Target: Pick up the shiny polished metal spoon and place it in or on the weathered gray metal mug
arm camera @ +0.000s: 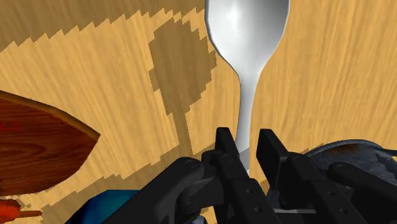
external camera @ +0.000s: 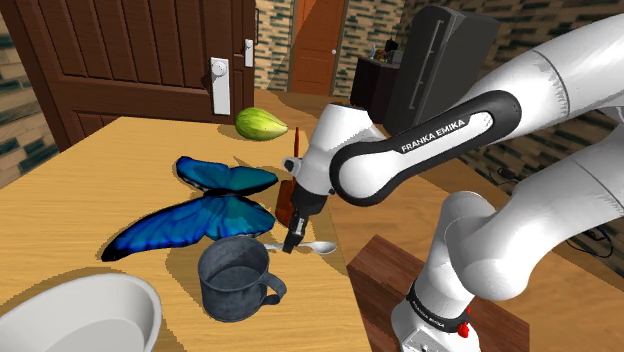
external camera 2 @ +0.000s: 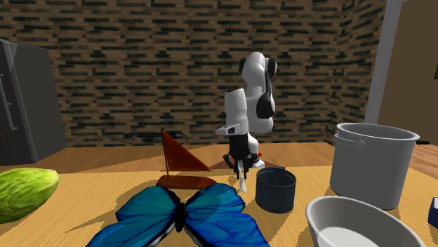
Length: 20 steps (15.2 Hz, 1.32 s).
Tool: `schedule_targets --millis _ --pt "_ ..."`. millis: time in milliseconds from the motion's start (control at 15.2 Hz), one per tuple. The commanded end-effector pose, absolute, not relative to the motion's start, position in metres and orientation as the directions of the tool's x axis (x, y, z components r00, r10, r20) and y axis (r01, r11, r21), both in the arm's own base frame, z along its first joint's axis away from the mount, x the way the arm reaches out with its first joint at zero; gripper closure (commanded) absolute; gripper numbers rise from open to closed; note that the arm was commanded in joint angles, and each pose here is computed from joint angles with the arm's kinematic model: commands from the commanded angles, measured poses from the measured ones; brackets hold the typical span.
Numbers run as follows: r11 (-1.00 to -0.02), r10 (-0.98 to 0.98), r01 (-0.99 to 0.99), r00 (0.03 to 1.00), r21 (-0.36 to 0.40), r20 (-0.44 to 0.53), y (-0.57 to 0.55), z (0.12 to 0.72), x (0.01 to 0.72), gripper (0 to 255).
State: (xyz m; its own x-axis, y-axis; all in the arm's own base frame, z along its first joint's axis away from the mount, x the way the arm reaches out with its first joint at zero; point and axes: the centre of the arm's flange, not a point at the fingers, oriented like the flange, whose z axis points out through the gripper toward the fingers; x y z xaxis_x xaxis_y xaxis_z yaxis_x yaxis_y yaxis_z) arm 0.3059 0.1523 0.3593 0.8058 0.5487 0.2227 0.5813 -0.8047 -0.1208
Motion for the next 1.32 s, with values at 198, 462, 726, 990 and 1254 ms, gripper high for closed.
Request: schedule_targets --millis 198,462,726,990,1254 --pt "-0.805 0.549 0.581 0.806 -0.121 0.222 0.153 0.386 0.306 255" --pt "-0.805 0.549 0.581 0.806 -0.121 0.222 0.153 0.407 0.306 255" --pt "-0.805 0.549 0.581 0.806 -0.121 0.222 0.153 0.428 0.306 255" --pt "-0.805 0.549 0.581 0.806 -0.121 0.222 0.153 0.449 0.306 255" --pt "-0.805 0.549 0.581 0.806 -0.121 0.222 0.153 0.470 0.306 255"
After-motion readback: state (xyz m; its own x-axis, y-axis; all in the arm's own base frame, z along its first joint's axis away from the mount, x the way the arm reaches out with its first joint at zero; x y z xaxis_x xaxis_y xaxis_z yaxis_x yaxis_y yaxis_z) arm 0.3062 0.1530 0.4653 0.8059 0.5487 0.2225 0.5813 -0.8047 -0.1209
